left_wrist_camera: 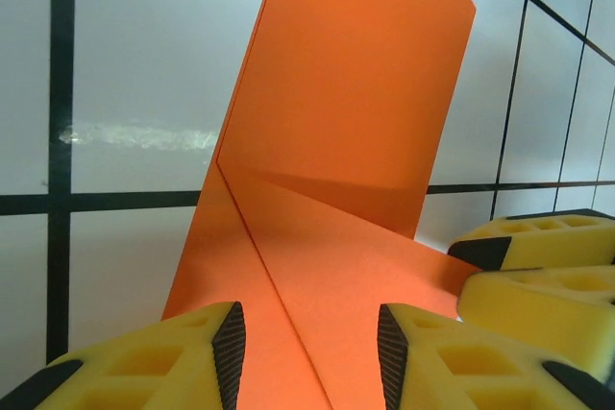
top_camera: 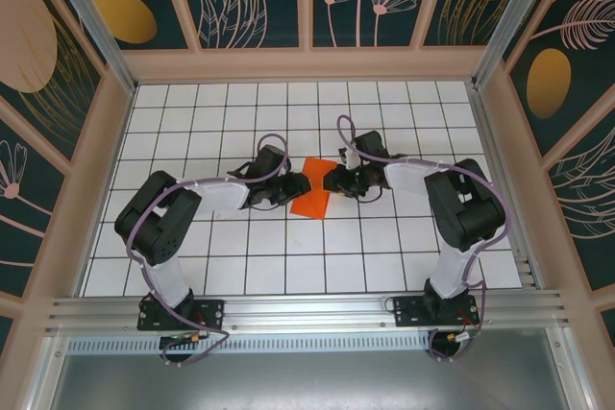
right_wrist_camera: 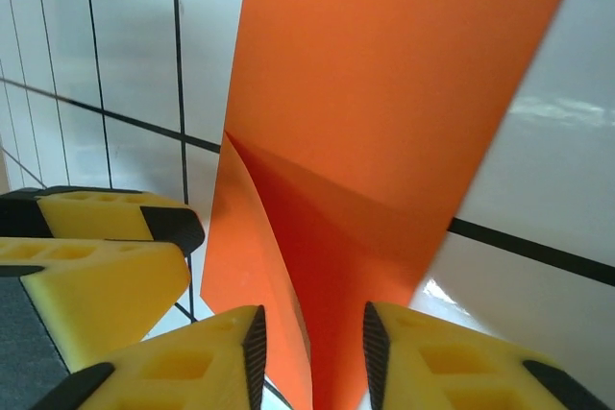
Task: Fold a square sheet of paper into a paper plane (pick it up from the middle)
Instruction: Fold the triangle a second time at the center of the table, then turn over the paper at the center of the table.
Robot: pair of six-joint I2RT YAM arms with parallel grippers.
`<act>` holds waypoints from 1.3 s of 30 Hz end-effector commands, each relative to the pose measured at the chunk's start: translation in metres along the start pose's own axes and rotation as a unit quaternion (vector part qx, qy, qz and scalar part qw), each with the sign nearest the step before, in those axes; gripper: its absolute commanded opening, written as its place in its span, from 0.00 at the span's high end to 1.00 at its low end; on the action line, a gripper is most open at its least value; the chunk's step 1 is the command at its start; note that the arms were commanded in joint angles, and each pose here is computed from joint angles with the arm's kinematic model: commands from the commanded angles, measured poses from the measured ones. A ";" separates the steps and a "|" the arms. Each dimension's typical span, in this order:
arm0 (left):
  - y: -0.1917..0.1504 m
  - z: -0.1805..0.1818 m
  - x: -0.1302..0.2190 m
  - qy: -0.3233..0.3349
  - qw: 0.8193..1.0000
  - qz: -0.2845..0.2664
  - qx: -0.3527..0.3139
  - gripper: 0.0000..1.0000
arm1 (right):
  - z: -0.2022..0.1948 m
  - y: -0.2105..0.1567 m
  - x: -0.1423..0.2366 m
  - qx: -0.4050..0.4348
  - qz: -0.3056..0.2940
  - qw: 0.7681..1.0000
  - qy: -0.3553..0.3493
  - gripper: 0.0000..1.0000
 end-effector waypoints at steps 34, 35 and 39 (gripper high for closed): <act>0.005 -0.015 -0.022 -0.074 0.996 0.036 -0.016 0.64 | -0.019 -0.002 0.003 -0.037 -0.021 0.999 -0.016 0.92; 0.005 -0.015 -0.023 -0.076 0.996 0.037 -0.018 0.66 | -0.019 -0.002 0.003 -0.038 -0.021 0.999 -0.017 0.93; 0.006 -0.017 -0.023 -0.086 0.995 0.036 -0.025 0.73 | -0.019 -0.002 0.004 -0.041 -0.022 0.999 -0.018 0.91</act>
Point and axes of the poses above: each hand's point on the last joint's axis, 136 mm out from that joint toward the fingers, its own x axis back along the fingers, its own z axis along the line the jaws close on, y = z × x, the point moved 10 cm from there along x, back along the fingers, and after that the axes turned 11 degrees about x, right-handed, at the moved point
